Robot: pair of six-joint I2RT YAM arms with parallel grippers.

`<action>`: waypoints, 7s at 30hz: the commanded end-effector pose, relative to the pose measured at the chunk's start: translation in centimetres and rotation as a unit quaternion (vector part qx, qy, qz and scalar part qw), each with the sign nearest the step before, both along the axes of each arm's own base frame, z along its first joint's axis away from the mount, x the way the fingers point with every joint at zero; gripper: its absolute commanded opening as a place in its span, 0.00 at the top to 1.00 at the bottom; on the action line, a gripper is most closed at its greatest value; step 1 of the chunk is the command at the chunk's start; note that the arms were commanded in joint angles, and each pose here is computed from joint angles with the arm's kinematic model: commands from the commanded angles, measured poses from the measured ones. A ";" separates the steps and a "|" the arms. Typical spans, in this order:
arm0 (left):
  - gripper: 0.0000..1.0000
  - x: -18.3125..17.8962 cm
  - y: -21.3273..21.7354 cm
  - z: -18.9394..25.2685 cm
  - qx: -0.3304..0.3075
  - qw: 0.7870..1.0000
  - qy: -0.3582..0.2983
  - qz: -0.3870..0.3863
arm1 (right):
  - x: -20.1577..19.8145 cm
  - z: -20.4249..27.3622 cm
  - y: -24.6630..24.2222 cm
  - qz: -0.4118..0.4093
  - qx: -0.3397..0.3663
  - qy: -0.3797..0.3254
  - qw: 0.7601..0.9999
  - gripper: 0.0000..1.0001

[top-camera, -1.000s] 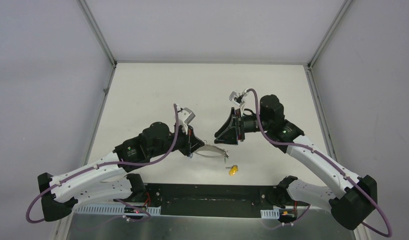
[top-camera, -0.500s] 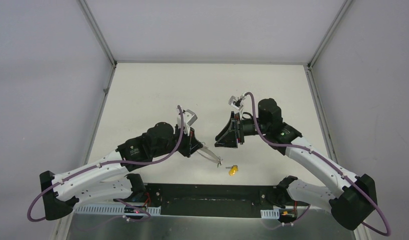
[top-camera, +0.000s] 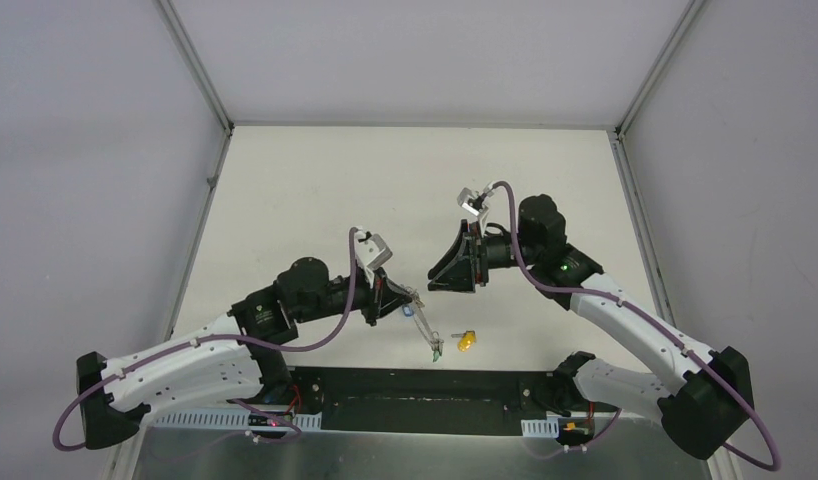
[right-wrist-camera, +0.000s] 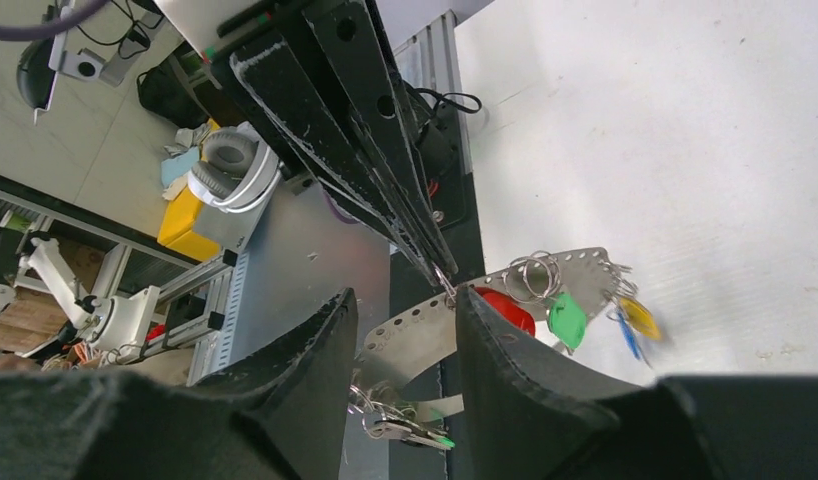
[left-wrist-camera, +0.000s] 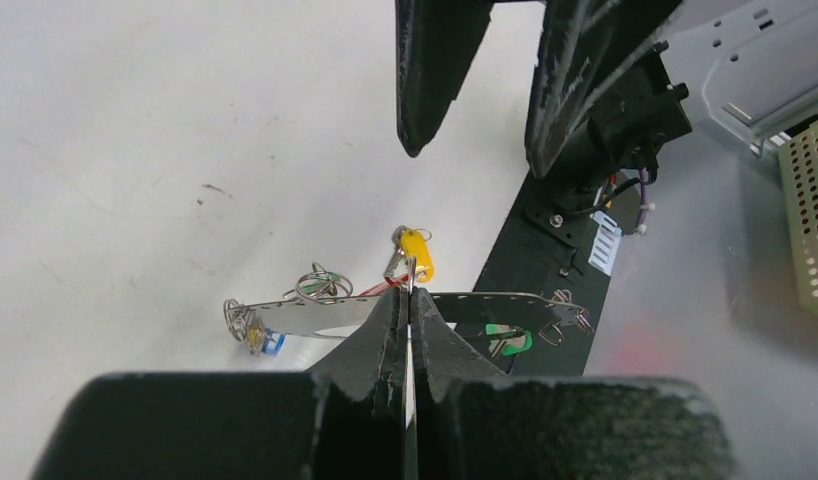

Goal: Put the keys on the keyring

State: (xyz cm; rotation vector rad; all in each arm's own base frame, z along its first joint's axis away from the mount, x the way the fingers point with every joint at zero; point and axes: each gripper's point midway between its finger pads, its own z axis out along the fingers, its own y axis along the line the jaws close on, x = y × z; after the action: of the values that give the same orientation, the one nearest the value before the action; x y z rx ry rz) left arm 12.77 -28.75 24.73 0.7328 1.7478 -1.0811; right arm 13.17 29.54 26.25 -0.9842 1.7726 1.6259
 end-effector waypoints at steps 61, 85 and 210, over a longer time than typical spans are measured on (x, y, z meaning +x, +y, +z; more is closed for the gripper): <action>0.62 -2.5 1.4 7.8 -0.164 0.964 -0.202 -0.057 | -2.8 2.0 1.1 0.055 -0.020 -0.067 0.996 1.00; 0.61 -2.0 -4.3 4.3 0.006 0.973 -0.153 -0.172 | -3.2 0.7 -2.6 0.090 -0.210 -0.055 0.972 1.00; 1.00 2.1 0.4 9.5 -0.226 0.965 0.088 0.103 | 0.0 2.3 -0.5 -0.061 -0.069 -0.128 0.987 0.59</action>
State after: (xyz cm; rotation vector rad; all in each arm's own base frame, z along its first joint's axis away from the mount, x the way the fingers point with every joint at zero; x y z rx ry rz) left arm 15.00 -28.47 30.21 0.2254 1.6876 -1.2897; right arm 12.22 28.79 26.65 -1.0754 1.8130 1.3170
